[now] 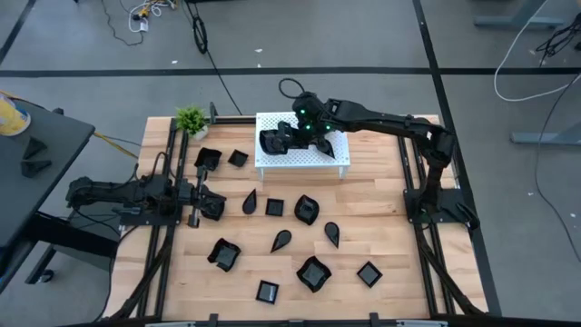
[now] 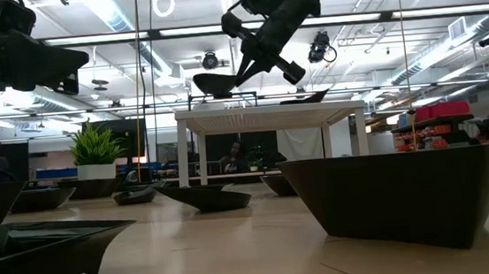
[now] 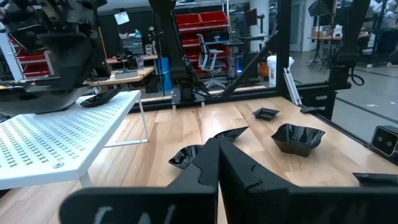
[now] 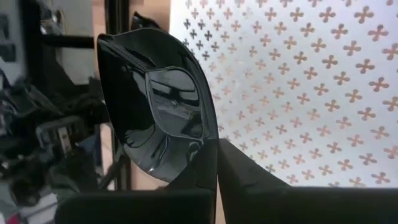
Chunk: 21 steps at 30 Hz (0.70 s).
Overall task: Pick & Place Mini shaped plates
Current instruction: Put the leaf-shaped plate on the shelf
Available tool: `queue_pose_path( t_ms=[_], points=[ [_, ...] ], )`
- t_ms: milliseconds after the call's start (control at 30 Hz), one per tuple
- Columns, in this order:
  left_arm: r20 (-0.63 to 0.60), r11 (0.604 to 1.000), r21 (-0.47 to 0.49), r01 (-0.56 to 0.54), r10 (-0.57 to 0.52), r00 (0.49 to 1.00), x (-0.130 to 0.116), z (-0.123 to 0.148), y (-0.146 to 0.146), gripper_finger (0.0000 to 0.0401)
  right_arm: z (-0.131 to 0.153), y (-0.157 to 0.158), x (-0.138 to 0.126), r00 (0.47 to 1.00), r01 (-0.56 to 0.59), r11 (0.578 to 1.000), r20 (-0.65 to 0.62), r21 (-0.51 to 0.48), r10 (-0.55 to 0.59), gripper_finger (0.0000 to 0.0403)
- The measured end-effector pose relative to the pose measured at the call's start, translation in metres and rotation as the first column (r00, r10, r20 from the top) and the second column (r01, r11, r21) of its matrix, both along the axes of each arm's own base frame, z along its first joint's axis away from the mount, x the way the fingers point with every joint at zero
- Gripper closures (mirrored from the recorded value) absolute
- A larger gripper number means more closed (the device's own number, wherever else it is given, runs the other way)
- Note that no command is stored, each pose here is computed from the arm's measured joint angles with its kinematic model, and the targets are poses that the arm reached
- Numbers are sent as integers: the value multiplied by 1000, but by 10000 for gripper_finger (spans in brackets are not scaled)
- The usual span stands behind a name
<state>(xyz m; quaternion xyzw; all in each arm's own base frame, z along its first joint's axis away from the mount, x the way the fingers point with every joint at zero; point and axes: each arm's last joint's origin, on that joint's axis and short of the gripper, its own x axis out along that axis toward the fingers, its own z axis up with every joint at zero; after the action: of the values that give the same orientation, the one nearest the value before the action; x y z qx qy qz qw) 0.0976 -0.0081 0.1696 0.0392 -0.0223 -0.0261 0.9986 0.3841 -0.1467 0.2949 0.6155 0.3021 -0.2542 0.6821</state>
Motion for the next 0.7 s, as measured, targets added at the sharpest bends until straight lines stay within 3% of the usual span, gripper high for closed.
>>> queue_pose_path(
  t_ms=[433, 700],
  points=[
    [0, 1000, 0, 1, -1, 1000, 0, 0, 0, 398, 6, -12, 3, 964, 257, 966, 65, 38, -259, 399],
    [0, 1000, 0, 0, 0, 1000, 0, 0, 0, 398, 7, -14, 3, 899, 430, 901, 64, 48, -433, 399]
  ],
)
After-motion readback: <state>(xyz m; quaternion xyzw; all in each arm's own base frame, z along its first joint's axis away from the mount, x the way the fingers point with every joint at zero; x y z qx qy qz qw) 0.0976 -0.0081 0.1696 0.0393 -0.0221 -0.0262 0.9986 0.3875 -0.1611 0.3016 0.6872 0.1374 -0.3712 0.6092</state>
